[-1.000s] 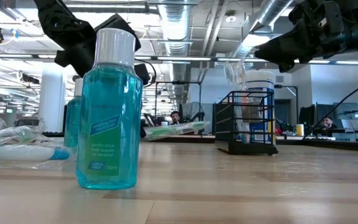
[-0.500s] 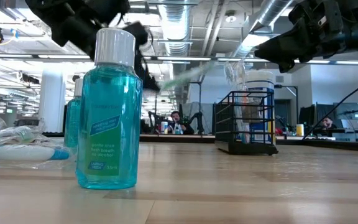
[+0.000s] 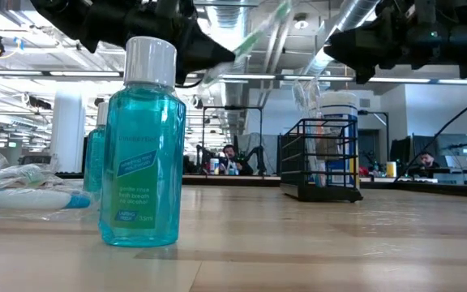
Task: Pick & Place toothbrushing station
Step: Put the top green toothbrush into the wire mesh organizer
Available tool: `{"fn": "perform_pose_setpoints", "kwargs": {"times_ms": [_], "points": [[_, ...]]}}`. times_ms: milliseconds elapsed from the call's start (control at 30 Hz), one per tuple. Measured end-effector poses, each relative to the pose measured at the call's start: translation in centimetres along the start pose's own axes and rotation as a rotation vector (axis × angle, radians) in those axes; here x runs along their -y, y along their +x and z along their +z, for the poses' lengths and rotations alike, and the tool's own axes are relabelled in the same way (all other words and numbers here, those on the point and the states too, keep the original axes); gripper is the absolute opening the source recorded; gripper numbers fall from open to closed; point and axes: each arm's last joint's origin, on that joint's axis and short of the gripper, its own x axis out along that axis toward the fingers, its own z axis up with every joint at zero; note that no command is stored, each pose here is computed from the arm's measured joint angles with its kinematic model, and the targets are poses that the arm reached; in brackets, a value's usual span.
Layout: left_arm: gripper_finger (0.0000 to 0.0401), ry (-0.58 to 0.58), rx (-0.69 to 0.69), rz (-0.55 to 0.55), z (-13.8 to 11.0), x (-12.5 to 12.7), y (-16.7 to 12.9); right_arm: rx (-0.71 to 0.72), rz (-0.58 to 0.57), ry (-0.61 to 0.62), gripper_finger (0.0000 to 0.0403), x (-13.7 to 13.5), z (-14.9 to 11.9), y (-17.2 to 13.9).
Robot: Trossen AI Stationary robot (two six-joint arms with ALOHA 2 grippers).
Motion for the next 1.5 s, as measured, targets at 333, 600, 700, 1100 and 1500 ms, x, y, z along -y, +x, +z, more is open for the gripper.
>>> {"fn": "perform_pose_setpoints", "kwargs": {"times_ms": [333,600,700,1100,1500], "points": [[0.0013,-0.007,0.089,-0.045,-0.3,0.8,1.4,0.1,0.006,-0.021,0.0127,-0.1,0.0,1.2],[0.0013,-0.005,0.082,-0.043,-1.3,1.1,4.1,0.086,0.048,-0.026,0.0127,-0.3,0.3,2.7],[0.0013,-0.008,0.099,-0.046,-1.1,1.2,4.7,0.084,0.059,-0.029,0.0127,-0.3,0.5,3.4],[0.0014,-0.007,0.095,-0.046,-1.3,1.3,5.0,0.106,0.058,-0.046,0.0127,-0.4,1.4,4.7],[0.0014,-0.007,0.096,-0.046,-1.3,1.2,5.0,0.138,0.058,-0.046,0.0091,-0.4,1.7,4.6]]}}
